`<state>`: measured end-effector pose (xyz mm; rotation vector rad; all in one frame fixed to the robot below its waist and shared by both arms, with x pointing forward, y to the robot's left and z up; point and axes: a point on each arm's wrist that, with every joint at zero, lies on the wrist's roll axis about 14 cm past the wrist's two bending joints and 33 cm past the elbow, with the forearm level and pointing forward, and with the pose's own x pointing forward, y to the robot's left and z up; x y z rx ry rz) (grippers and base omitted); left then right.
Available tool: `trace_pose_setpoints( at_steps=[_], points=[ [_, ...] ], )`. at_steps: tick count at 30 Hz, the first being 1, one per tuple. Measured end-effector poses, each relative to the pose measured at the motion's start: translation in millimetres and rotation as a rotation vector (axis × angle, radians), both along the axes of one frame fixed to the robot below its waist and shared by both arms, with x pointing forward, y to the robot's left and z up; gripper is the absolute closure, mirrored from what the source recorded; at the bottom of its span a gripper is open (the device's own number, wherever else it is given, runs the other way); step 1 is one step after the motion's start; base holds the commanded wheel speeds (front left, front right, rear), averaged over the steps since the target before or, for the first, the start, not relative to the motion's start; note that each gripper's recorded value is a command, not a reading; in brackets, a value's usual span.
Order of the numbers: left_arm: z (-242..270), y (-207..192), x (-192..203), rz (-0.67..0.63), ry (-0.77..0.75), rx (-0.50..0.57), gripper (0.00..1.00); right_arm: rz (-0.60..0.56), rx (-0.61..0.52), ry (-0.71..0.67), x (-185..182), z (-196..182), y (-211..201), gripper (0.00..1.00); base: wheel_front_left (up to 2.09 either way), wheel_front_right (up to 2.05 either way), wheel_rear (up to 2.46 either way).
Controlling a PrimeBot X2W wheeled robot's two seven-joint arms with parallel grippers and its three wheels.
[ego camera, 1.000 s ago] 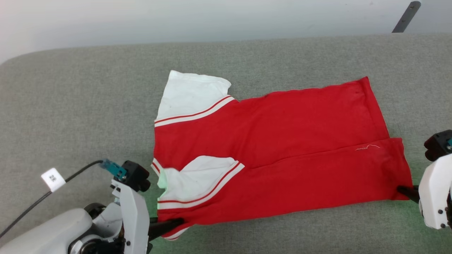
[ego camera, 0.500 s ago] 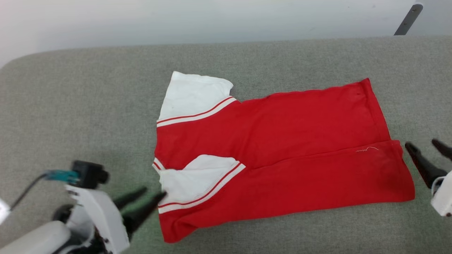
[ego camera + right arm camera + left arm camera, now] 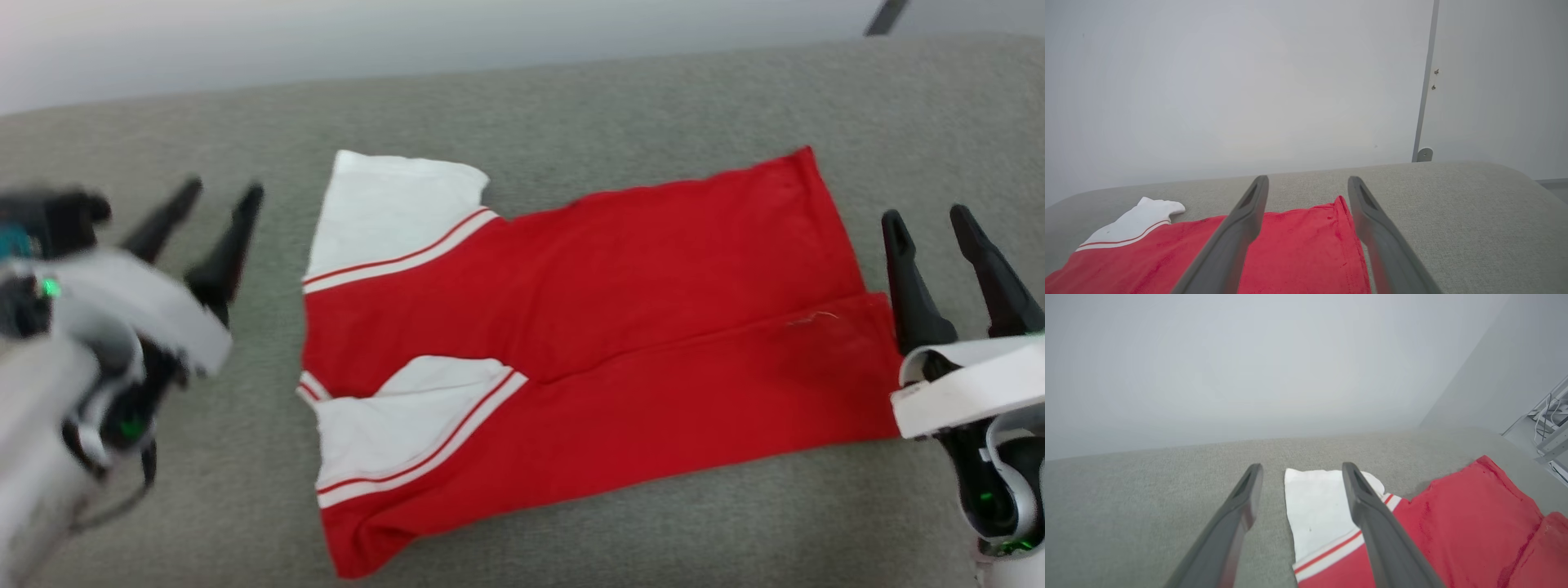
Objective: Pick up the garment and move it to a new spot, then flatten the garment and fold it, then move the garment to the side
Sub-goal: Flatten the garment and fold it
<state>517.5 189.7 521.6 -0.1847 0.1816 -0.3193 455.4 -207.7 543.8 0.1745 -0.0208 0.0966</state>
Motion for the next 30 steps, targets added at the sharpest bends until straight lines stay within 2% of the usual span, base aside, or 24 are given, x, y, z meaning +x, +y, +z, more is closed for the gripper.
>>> trace_pose_setpoints(
  at_steps=[2, 6, 10, 14, 17, 23, 27, 28, 29, 30],
  points=[
    [6.0, -7.3, 21.2, -0.015, -0.009, -0.007, 0.0, -0.015, 0.01, -0.02, -0.4, 2.5, -1.9, 0.0, 0.0, 0.0, 0.0],
    [8.7, -12.9, 63.3, -0.033, 0.018, 0.068, 0.0, -0.052, 0.009, -0.014, -6.2, -3.0, -12.4, 0.0, 0.0, 0.0, 0.0],
    [-18.4, -18.1, 90.6, -0.057, 0.185, 0.136, 0.0, -0.098, 0.014, 0.015, -13.7, -13.4, -26.8, 0.0, 0.0, 0.0, 0.0],
    [-72.5, -26.1, 88.2, -0.113, 0.47, 0.199, 0.0, -0.138, 0.03, 0.048, -23.1, -24.9, -38.1, 0.0, 0.0, 0.0, 0.0],
    [-96.6, -35.0, 84.5, -0.161, 0.617, 0.249, 0.0, -0.162, 0.033, 0.084, -32.0, -35.9, -44.9, 0.0, 0.0, 0.0, 0.0],
    [-121.0, -33.3, 93.7, -0.15, 0.739, 0.268, 0.0, -0.175, 0.023, 0.113, -35.1, -45.0, -49.6, 0.0, 0.0, 0.0, 0.0],
    [-126.8, -50.6, 96.6, -0.193, 0.757, 0.251, 0.0, -0.179, 0.009, 0.134, -35.2, -48.7, -52.8, 0.0, 0.0, 0.0, 0.0],
    [-127.4, -55.4, 95.0, -0.207, 0.767, 0.236, 0.1, -0.177, 0.006, 0.138, -34.7, -49.3, -53.1, 0.0, 0.0, 0.0, 0.0],
    [-127.1, -59.3, 92.9, -0.221, 0.775, 0.226, 0.51, -0.171, 0.001, 0.141, -33.5, -49.3, -52.7, 0.0, 0.0, 0.0, 0.0],
    [-127.5, -63.6, 88.9, -0.24, 0.788, 0.217, 0.62, -0.159, -0.009, 0.142, -30.9, -48.1, -51.2, 0.0, 0.0, 0.0, 0.0]
  ],
)
